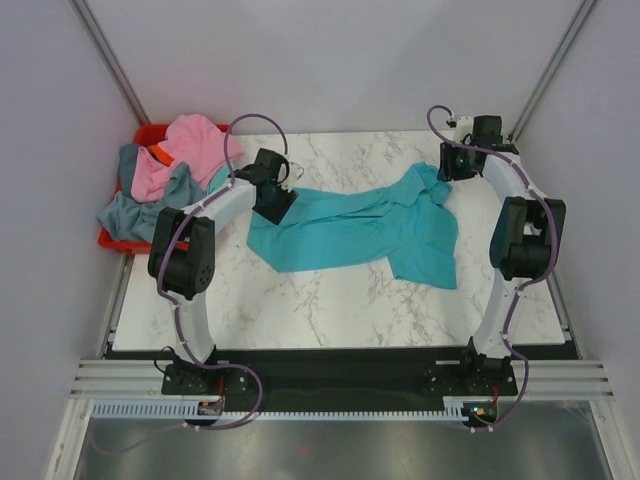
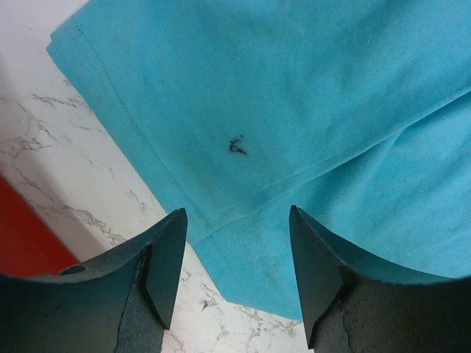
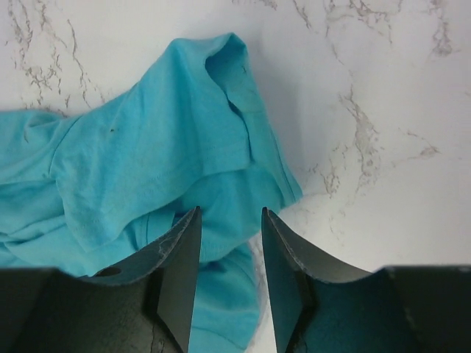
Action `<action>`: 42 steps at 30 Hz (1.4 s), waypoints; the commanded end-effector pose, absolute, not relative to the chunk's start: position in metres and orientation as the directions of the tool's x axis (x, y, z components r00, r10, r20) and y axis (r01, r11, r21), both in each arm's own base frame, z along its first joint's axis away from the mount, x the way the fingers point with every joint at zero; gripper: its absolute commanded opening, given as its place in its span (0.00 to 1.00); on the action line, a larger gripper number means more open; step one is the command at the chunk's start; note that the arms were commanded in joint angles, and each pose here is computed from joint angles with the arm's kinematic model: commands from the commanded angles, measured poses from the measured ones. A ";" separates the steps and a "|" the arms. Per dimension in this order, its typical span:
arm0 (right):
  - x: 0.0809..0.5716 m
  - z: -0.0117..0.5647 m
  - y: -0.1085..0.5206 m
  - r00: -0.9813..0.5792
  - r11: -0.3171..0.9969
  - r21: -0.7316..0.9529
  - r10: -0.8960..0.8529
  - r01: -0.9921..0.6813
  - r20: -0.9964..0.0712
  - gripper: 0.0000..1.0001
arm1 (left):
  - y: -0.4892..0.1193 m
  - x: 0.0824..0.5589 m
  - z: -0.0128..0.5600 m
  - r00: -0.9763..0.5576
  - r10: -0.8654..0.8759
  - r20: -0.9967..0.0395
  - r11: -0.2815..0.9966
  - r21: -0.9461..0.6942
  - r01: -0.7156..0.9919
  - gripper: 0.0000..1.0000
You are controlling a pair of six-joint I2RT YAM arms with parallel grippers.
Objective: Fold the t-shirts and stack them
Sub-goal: Flatten the tshirt out
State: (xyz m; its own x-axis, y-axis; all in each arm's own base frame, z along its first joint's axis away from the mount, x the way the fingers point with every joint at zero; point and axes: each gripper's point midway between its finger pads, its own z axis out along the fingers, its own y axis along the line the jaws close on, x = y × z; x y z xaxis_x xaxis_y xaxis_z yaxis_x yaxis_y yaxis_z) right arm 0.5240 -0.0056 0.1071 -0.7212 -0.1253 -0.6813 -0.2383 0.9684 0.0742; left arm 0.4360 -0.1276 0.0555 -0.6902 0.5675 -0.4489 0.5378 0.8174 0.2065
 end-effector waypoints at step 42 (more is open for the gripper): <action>0.565 0.075 -0.006 -0.736 0.957 0.185 -0.043 -0.225 -0.676 0.42 | -0.137 0.428 0.044 -0.679 0.621 -0.392 0.782 0.245 0.573 0.66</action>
